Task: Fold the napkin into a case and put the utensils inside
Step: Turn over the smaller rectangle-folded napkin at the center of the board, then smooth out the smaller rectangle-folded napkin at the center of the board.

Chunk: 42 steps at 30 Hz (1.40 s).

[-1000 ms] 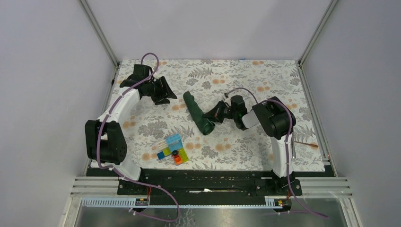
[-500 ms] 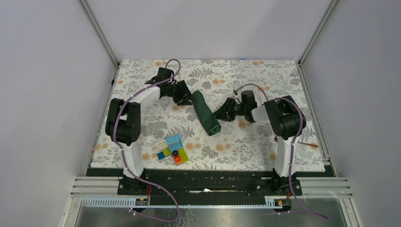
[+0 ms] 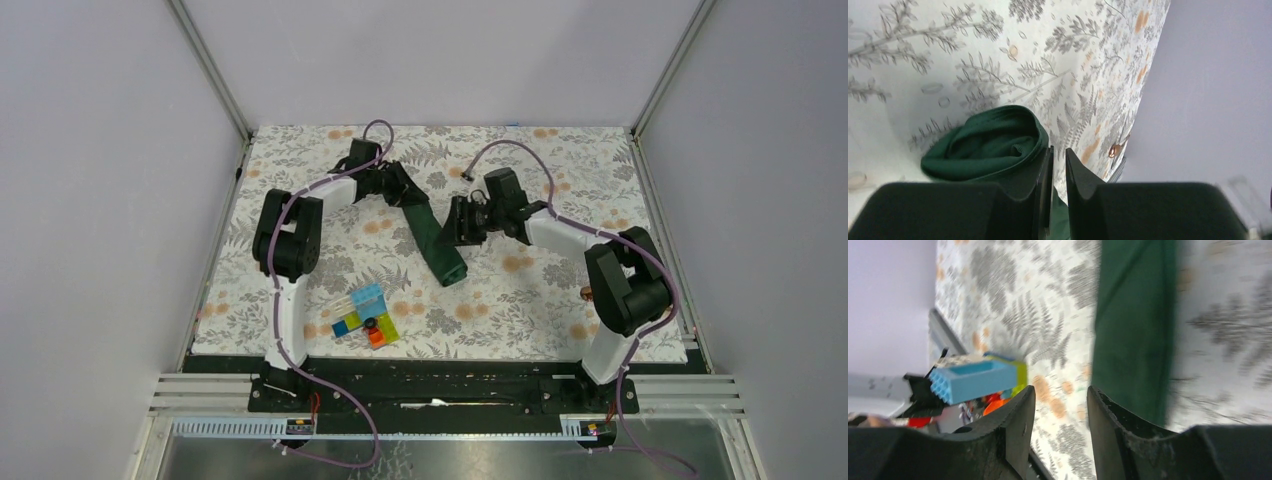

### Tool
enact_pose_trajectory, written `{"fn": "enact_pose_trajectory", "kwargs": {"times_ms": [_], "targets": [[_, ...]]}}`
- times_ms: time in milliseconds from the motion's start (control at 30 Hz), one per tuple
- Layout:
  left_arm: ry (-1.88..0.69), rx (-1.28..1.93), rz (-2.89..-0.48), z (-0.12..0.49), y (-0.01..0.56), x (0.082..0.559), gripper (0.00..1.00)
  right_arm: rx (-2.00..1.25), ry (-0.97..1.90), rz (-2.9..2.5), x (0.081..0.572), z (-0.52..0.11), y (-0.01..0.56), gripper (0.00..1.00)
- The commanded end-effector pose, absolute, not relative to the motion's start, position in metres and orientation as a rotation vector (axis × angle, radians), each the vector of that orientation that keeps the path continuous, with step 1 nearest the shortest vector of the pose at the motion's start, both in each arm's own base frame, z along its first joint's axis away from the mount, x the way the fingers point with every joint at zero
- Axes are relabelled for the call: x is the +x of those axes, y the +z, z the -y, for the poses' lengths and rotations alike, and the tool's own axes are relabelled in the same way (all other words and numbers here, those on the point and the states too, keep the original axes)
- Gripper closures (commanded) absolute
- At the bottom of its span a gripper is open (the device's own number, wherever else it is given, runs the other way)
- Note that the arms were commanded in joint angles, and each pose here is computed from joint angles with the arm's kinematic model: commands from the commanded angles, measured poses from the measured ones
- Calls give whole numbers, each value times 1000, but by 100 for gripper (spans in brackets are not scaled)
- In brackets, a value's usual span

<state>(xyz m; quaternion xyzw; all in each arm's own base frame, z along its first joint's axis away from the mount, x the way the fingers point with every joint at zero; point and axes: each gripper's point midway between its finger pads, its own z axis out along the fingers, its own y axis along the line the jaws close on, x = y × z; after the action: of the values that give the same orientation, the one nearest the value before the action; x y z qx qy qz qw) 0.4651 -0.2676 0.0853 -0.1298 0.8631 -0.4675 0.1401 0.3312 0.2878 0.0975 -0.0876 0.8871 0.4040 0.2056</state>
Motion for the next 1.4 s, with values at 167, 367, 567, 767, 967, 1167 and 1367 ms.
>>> {"fn": "enact_pose_trajectory", "kwargs": {"times_ms": [167,367,567,767,967,1167,1367], "targets": [[-1379,-361,-2514,282,38,497,83,-308,1379,-2470,295,-312,70,53],[-1388,-301,-2496,282,54,495,82,-240,1220,-2566,311,-279,28,54],[-1416,-235,-2409,281,122,494,65,-263,1323,-2476,316,-292,85,51],[-1450,-292,-2417,276,112,489,66,-234,1435,-2404,332,-308,110,45],[-1275,-379,-2510,254,50,486,71,-109,1473,-2423,332,-297,66,44],[-1191,-442,-2584,238,7,488,76,-64,1347,-2535,316,-270,24,44],[-1142,-326,-2536,245,64,493,69,-173,1305,-2476,329,-275,78,43]]}}
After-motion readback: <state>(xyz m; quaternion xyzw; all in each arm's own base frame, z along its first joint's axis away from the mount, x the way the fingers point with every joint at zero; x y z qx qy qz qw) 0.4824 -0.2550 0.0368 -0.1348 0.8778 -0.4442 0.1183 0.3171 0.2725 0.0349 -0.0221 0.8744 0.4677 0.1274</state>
